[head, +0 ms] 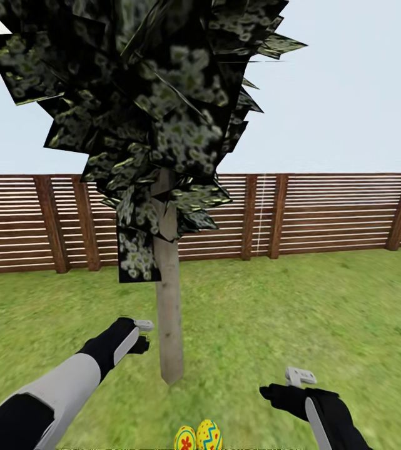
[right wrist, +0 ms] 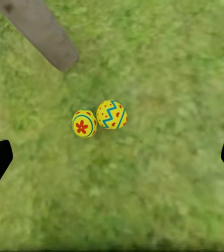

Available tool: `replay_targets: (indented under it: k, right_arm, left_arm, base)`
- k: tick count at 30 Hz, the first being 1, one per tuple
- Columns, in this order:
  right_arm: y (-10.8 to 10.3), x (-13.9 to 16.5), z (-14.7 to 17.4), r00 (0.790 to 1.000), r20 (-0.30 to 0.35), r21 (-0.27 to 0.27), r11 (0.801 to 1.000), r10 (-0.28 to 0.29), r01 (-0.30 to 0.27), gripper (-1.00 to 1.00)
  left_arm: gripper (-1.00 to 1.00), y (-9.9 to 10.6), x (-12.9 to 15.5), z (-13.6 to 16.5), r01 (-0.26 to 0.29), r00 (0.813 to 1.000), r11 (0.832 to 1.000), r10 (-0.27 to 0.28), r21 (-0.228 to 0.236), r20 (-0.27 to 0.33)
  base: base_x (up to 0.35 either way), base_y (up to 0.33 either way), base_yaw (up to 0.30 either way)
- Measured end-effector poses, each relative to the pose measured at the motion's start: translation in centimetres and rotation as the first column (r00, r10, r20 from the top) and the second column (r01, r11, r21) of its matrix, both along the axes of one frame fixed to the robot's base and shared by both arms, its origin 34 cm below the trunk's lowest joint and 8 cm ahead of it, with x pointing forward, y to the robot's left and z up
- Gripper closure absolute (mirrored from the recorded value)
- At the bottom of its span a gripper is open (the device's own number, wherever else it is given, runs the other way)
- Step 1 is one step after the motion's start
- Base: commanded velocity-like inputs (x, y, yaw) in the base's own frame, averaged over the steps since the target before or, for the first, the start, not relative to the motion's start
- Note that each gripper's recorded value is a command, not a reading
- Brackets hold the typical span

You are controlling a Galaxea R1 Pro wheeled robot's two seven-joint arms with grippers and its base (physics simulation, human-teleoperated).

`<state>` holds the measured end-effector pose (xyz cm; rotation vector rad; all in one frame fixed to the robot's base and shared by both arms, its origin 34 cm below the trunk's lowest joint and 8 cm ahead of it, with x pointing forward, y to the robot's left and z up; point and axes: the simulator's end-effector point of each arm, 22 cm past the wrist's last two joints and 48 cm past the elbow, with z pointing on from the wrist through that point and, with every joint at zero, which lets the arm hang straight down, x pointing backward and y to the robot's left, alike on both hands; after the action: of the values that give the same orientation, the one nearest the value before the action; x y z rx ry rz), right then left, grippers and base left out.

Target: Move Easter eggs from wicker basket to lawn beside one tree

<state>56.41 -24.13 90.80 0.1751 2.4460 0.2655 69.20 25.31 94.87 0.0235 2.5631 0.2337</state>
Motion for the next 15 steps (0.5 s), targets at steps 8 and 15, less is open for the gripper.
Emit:
replay_targets:
  k: [8, 15]
  right_arm:
    - [-0.5, -0.9, -1.9, 0.999, -0.047, -0.004, 1.000, 0.000, 0.000, -1.00]
    - [-0.6, -1.9, -3.3, 0.997, -0.080, -0.008, 1.000, 0.001, -0.002, -1.00]
  left_arm:
    - [-1.00, 1.7, -0.2, -2.4, -0.044, 0.998, 0.999, 0.044, 0.008, 0.034]
    - [-1.00, 2.0, -0.1, -3.4, -0.054, 0.996, 0.999, 0.054, 0.005, 0.064]
  base:
    - [0.000, 0.000, 0.077]
    - [0.000, 0.000, 0.092]
